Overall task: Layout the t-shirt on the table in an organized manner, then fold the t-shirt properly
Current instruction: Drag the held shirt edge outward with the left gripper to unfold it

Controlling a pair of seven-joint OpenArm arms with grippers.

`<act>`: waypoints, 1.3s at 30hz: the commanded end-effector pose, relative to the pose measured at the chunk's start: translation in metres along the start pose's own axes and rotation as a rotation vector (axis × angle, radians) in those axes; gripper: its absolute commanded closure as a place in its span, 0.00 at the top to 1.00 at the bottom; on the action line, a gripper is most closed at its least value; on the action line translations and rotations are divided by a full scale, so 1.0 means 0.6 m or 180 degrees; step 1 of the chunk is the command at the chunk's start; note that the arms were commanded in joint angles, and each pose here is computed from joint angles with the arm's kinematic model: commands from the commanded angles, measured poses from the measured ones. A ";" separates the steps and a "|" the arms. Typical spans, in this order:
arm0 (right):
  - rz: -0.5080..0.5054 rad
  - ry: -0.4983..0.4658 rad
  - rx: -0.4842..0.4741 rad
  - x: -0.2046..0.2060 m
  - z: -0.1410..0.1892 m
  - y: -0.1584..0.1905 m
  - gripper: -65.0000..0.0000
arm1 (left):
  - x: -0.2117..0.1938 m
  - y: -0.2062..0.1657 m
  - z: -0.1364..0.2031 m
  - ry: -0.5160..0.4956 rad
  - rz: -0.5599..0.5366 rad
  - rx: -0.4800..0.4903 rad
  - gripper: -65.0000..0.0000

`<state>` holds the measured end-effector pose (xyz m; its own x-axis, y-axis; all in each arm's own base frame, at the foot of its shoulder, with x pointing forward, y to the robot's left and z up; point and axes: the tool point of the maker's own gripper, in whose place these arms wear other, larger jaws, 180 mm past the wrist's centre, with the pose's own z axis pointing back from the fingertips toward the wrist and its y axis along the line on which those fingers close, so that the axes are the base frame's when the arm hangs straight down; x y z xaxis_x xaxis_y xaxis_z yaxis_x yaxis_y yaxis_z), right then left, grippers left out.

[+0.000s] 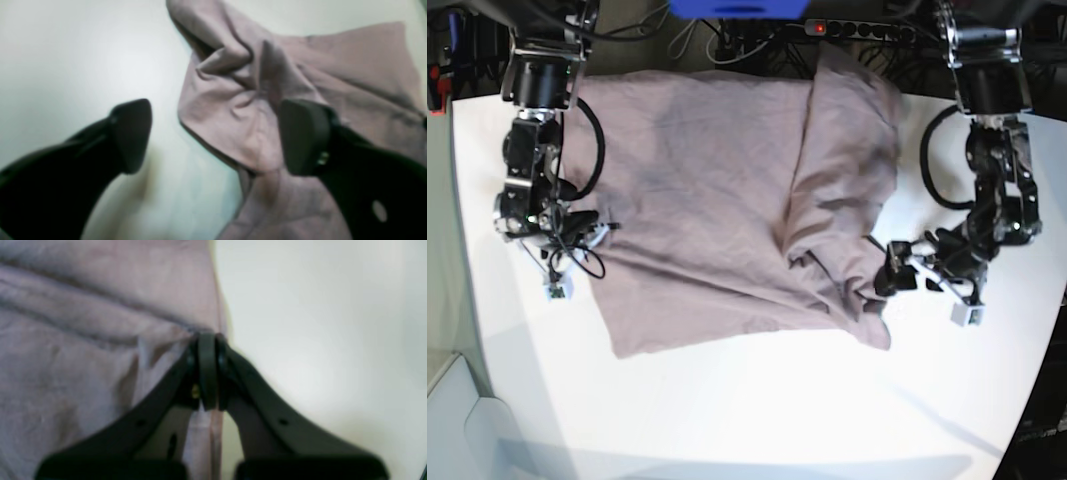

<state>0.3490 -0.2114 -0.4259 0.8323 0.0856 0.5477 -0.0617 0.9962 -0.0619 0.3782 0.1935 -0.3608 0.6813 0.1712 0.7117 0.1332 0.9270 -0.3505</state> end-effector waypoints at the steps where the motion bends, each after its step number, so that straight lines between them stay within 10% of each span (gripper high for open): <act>1: 0.0007 -0.0025 -0.0031 0.011 0.005 -0.007 0.00 | 0.008 -0.007 0.003 -0.0096 0.0045 -0.0067 0.97; 14: 0.0060 -0.0021 0.0063 0.012 0.001 0.021 0.00 | -0.081 -0.040 -0.034 -0.0026 0.0494 -0.0108 0.97; 22: 0.0066 -0.0019 0.0049 0.012 0.001 0.017 0.00 | -0.101 -0.027 -0.045 -0.0032 0.0633 -0.0067 0.37; 34: 0.0066 -0.0024 0.0049 0.012 0.001 0.017 0.00 | -0.088 -0.034 -0.048 -0.0072 0.0620 -0.0095 0.33; 39: 0.0068 -0.0024 0.0045 0.012 0.001 0.016 0.00 | -0.079 -0.010 -0.037 -0.0146 0.0700 -0.0009 0.00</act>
<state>0.3513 -0.1975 -0.4265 0.8266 0.1030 0.5533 -0.0890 0.9947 -0.0522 0.3486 0.1638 -0.4215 0.6988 0.3802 0.6058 -0.0264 0.8601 -0.5094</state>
